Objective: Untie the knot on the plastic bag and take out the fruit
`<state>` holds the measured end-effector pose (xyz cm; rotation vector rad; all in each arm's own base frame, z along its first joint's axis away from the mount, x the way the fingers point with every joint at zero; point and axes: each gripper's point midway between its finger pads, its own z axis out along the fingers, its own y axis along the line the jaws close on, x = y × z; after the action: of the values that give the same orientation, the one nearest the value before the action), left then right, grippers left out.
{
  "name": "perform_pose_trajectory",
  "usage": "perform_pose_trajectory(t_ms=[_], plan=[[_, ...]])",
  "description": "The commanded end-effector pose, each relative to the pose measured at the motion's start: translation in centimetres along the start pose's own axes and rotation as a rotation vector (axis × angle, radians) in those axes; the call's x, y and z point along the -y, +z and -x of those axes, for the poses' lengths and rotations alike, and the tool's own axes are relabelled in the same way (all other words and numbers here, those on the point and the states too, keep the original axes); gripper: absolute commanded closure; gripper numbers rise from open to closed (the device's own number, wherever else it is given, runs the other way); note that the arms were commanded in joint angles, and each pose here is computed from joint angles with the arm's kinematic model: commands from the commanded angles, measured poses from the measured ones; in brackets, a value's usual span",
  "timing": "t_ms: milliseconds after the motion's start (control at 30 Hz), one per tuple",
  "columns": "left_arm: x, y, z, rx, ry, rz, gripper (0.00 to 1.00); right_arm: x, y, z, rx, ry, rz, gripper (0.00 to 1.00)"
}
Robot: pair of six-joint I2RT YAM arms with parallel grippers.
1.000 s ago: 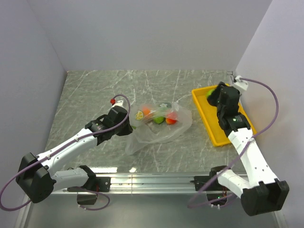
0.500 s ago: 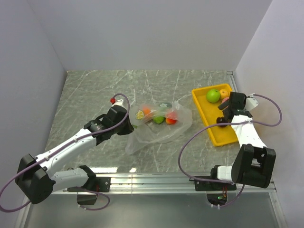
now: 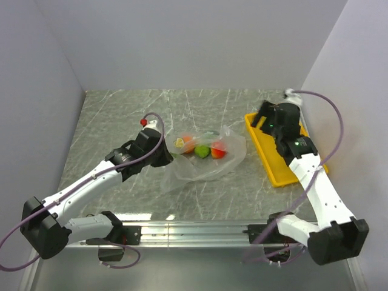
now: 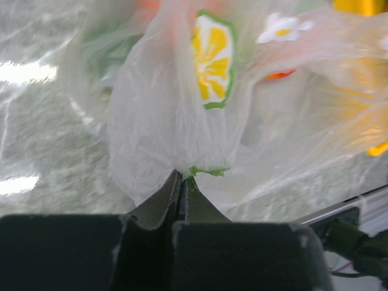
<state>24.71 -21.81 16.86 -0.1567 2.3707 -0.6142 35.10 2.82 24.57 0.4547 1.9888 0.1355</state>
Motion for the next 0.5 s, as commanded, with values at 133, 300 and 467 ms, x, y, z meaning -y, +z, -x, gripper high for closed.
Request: perform_pose_trajectory(t_ms=[133,300,467], plan=[[3.4,-0.2,3.1,0.032,-0.015,-0.047,0.99,-13.7,-9.4,-1.1,0.009,-0.389,0.564,0.19],[4.3,0.1,4.0,0.035,-0.015,-0.048,0.99,-19.1,-12.0,-7.7,-0.134,-0.5,0.752,0.21],[4.4,0.1,4.3,0.038,-0.029,-0.044,1.0,-20.5,-9.3,-12.4,-0.233,-0.549,0.745,0.3]])
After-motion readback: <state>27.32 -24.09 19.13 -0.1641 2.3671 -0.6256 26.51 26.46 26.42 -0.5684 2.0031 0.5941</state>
